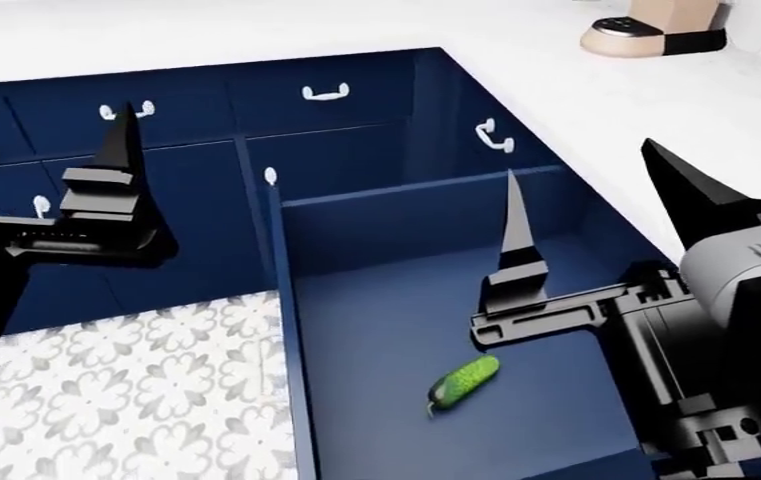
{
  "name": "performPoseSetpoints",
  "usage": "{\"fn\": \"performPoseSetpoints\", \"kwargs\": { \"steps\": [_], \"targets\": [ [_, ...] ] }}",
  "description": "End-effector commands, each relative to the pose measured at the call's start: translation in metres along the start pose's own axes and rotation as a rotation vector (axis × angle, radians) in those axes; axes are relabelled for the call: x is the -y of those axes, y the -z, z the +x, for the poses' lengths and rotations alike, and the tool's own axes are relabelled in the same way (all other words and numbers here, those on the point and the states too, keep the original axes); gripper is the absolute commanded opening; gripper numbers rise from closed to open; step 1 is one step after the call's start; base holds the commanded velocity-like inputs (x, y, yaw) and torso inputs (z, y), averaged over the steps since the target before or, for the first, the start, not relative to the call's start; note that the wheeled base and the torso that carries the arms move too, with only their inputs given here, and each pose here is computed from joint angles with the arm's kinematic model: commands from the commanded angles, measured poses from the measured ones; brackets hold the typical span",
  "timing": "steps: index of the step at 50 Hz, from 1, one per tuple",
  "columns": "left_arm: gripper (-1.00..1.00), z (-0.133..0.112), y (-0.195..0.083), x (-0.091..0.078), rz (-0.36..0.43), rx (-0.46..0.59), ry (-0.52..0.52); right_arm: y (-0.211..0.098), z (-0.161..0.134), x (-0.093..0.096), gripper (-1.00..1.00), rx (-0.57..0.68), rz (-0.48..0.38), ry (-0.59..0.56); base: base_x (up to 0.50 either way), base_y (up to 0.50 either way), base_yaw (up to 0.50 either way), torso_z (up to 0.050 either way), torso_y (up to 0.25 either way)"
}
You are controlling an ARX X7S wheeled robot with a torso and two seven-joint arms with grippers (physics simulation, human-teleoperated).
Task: Close the right drawer.
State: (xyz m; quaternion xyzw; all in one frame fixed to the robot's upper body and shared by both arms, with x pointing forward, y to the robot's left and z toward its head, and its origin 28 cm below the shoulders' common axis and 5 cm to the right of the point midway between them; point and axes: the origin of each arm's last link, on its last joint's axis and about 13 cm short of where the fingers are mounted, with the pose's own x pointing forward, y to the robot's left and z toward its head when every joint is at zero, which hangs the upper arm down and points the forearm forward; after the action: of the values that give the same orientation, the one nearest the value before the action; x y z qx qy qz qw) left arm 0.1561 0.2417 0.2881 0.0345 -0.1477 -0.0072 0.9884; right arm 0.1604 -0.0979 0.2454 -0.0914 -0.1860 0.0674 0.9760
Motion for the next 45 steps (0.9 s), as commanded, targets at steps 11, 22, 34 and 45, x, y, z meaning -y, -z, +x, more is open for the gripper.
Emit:
{"fn": "performPoseSetpoints", "kwargs": {
  "steps": [11,22,34,45],
  "targets": [
    [1.00,-0.0006,-0.0011,-0.0002,0.001,0.004,0.000,-0.0001,0.0004,-0.0001,1.00,-0.003,-0.017,0.019,0.00,0.00,0.50,0.000,0.000],
    [1.00,-0.0006,-0.0006,0.0001,-0.001,0.002,0.001,0.0036,0.0043,0.0003,1.00,-0.084,-0.023,0.055,-0.12,-0.26,0.05,0.000,0.000],
    [1.00,-0.0001,-0.0007,0.0000,-0.001,0.005,0.002,0.0015,0.0031,0.0006,1.00,-0.049,0.005,0.034,0.08,-0.10,0.00,0.000,0.000],
    [1.00,-0.0010,-0.0024,-0.0001,0.001,0.008,0.000,0.0027,0.0026,-0.0009,1.00,-0.049,-0.014,0.032,0.32,-0.05,0.00,0.000,0.000]
  ]
}}
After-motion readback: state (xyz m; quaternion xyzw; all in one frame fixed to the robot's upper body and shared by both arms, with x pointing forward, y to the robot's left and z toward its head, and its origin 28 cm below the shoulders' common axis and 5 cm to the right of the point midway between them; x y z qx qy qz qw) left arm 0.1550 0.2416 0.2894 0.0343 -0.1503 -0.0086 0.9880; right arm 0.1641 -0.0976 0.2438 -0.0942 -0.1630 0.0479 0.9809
